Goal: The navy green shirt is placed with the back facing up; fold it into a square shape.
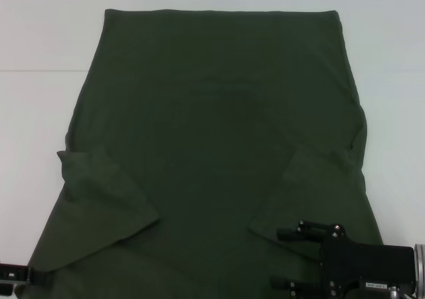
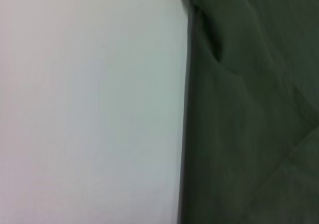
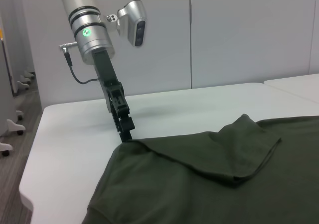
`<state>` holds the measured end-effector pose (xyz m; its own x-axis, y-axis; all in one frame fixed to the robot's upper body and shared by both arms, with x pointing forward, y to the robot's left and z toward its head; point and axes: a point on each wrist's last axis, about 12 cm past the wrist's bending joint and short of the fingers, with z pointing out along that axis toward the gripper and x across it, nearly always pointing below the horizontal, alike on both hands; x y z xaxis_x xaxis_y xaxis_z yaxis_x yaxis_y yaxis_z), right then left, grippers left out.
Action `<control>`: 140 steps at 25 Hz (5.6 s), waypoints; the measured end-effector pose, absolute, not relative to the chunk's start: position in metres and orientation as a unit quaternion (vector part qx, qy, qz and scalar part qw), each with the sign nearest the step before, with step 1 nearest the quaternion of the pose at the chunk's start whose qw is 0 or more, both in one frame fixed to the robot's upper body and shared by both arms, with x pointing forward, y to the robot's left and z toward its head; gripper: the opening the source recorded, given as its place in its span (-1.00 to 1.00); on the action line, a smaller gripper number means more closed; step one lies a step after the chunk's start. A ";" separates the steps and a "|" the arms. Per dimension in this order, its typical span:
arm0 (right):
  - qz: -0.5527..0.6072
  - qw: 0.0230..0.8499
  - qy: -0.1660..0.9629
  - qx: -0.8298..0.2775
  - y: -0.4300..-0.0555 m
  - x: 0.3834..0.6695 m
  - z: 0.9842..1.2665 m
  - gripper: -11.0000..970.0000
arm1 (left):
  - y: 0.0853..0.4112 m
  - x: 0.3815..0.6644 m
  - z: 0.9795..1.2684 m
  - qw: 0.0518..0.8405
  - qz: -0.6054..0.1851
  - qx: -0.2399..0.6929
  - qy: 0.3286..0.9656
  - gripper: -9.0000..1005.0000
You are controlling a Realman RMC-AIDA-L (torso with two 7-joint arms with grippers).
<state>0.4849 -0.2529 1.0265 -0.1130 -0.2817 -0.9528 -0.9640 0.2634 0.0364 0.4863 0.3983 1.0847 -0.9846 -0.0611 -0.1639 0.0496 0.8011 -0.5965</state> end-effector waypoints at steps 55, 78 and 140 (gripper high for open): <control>0.384 0.466 0.639 -0.477 -0.253 0.484 1.031 0.65 | 0.371 0.500 1.086 0.101 -0.308 0.043 0.945 -0.53; 0.489 0.185 0.834 -0.176 -0.330 0.521 1.136 0.64 | 0.382 0.499 1.092 0.104 -0.302 0.042 0.947 -0.98; 0.311 -0.005 0.946 -0.086 -0.340 0.515 1.097 0.63 | 0.380 0.502 1.089 0.105 -0.305 0.047 0.945 -0.99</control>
<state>0.5149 -0.3405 1.0973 -0.9852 -0.1656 -0.0436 -0.1592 0.7913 0.5904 0.5017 0.3804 1.0889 -0.9734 0.0238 -0.2277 0.1522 0.8101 -0.5661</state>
